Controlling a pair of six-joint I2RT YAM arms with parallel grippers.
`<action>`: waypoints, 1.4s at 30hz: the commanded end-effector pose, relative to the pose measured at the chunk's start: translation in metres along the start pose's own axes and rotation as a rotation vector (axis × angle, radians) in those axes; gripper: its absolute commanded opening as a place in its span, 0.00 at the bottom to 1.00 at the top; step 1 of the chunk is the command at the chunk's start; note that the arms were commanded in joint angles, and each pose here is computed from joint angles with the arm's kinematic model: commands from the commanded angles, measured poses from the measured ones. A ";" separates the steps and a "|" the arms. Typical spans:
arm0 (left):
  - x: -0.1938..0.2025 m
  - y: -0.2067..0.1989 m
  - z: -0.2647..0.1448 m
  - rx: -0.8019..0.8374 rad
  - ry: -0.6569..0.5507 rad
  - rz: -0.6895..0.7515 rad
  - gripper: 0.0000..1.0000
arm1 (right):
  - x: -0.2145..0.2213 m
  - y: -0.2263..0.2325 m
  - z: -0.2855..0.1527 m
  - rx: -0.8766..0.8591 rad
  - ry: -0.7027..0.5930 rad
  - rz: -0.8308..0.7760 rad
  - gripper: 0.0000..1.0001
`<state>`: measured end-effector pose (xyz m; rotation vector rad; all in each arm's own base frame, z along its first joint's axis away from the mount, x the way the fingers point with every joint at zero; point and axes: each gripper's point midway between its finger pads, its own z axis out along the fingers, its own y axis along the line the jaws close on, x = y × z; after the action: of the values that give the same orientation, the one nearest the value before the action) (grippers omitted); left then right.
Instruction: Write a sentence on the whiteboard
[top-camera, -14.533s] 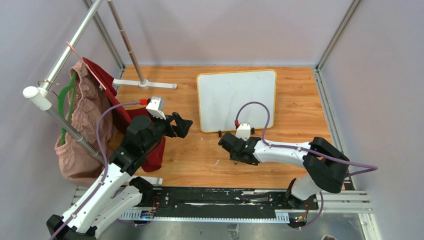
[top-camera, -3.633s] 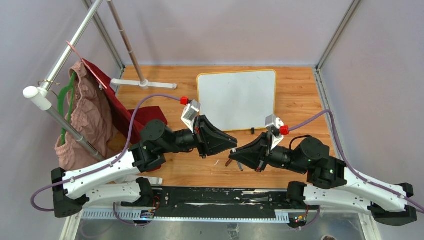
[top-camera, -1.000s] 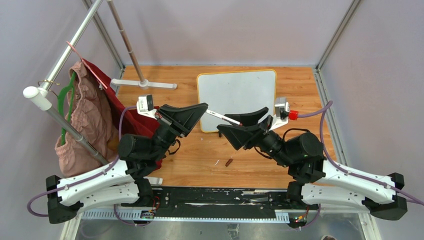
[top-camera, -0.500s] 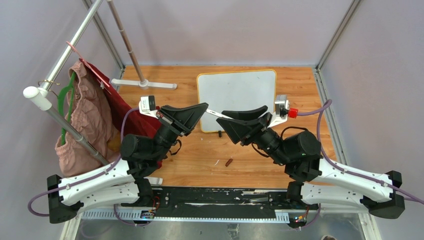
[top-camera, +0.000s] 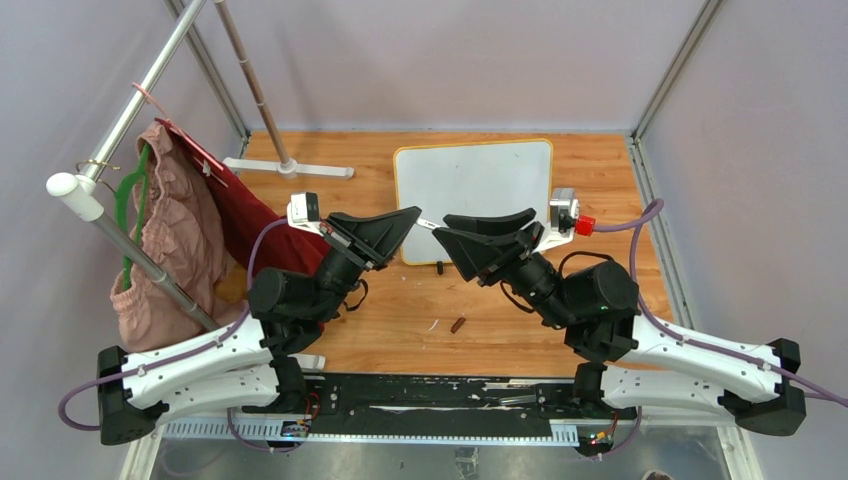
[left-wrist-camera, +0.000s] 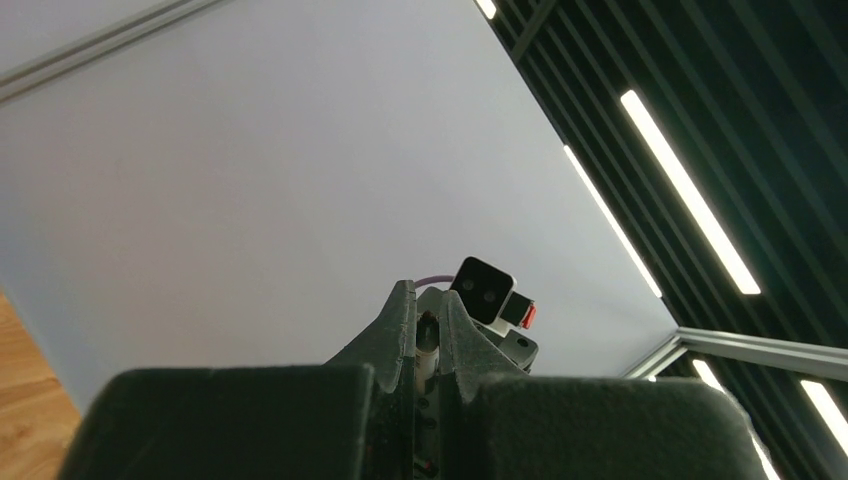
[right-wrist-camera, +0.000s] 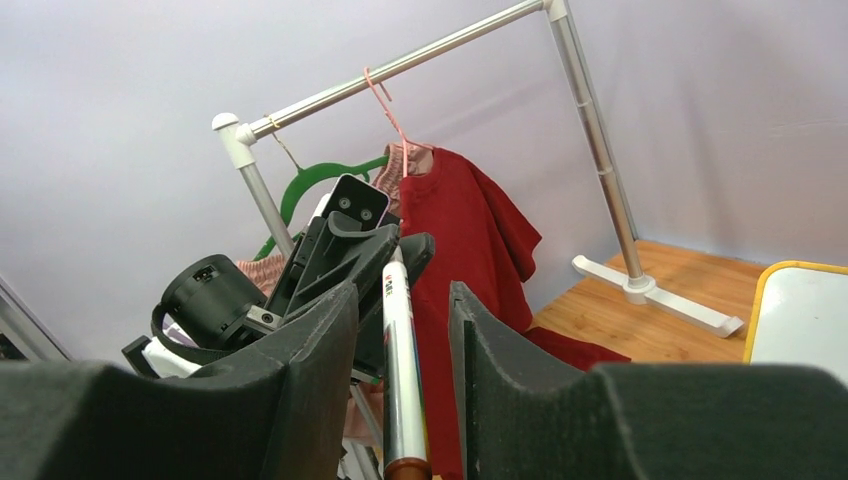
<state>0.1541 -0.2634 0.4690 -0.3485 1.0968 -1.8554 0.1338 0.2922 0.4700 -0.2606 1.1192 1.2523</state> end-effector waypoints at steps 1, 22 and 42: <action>-0.006 0.000 0.000 -0.002 -0.040 -0.033 0.00 | -0.028 0.002 0.005 0.009 -0.087 -0.003 0.41; -0.006 0.001 0.000 -0.002 -0.038 -0.029 0.00 | -0.017 0.003 0.011 0.012 -0.026 -0.002 0.31; -0.005 0.001 0.000 -0.001 -0.036 -0.003 0.00 | -0.014 0.002 0.009 0.017 -0.002 -0.010 0.00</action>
<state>0.1571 -0.2624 0.4684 -0.3844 1.0938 -1.8667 0.1365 0.3017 0.4686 -0.2874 1.1628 1.2326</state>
